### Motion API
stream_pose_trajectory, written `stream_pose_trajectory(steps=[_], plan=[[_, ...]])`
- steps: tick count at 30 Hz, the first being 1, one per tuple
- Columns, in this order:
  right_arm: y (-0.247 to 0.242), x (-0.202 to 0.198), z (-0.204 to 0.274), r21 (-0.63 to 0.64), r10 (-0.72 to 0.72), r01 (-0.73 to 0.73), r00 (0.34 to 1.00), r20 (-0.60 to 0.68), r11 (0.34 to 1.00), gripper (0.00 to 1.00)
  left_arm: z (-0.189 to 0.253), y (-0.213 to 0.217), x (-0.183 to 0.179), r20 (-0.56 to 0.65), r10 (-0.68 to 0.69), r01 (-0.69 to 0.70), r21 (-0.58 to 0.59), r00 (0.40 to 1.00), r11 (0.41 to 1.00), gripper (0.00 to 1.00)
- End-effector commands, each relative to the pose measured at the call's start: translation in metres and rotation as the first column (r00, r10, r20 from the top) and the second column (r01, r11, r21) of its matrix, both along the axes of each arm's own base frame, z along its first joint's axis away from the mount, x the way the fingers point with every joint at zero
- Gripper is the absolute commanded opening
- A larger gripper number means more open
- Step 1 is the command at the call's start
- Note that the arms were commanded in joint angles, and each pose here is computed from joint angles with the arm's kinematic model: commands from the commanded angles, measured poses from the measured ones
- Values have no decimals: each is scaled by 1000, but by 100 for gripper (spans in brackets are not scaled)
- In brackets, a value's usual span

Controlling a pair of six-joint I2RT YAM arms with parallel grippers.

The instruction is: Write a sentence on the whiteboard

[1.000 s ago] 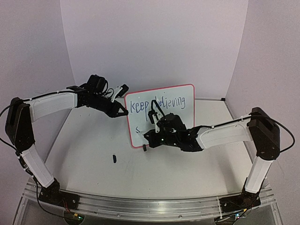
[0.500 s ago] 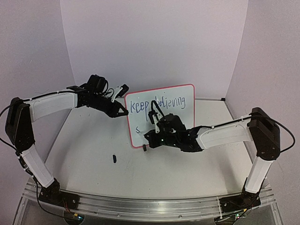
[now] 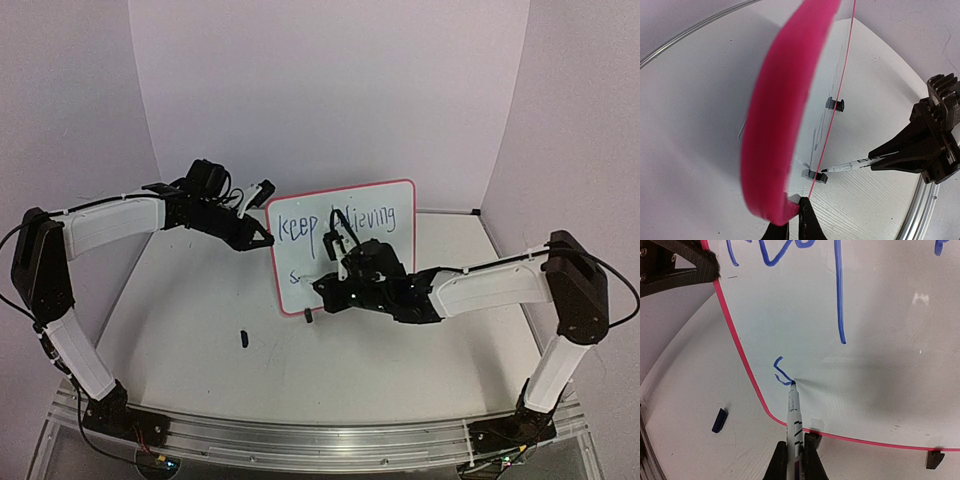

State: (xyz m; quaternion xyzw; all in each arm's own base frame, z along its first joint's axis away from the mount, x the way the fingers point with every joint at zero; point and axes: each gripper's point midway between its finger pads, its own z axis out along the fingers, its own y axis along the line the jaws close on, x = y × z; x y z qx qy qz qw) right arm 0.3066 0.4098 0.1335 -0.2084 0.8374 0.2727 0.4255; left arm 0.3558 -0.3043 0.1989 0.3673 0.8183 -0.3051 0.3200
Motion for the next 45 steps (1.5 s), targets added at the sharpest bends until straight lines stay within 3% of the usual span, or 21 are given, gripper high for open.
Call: stream_pose_trajectory(steps=[1, 32, 45], plan=[[2, -3, 43, 102, 28, -35, 997, 65, 994, 0, -50, 12, -19, -114, 2, 16, 154, 993, 988, 0], [8, 18, 18, 45, -47, 46, 998, 36, 998, 0, -49, 12, -20, -113, 0, 17, 154, 994, 988, 0], [-24, 21, 23, 30, -168, 167, 984, 60, 986, 0, -48, 12, -20, -110, 0, 17, 154, 994, 988, 0]])
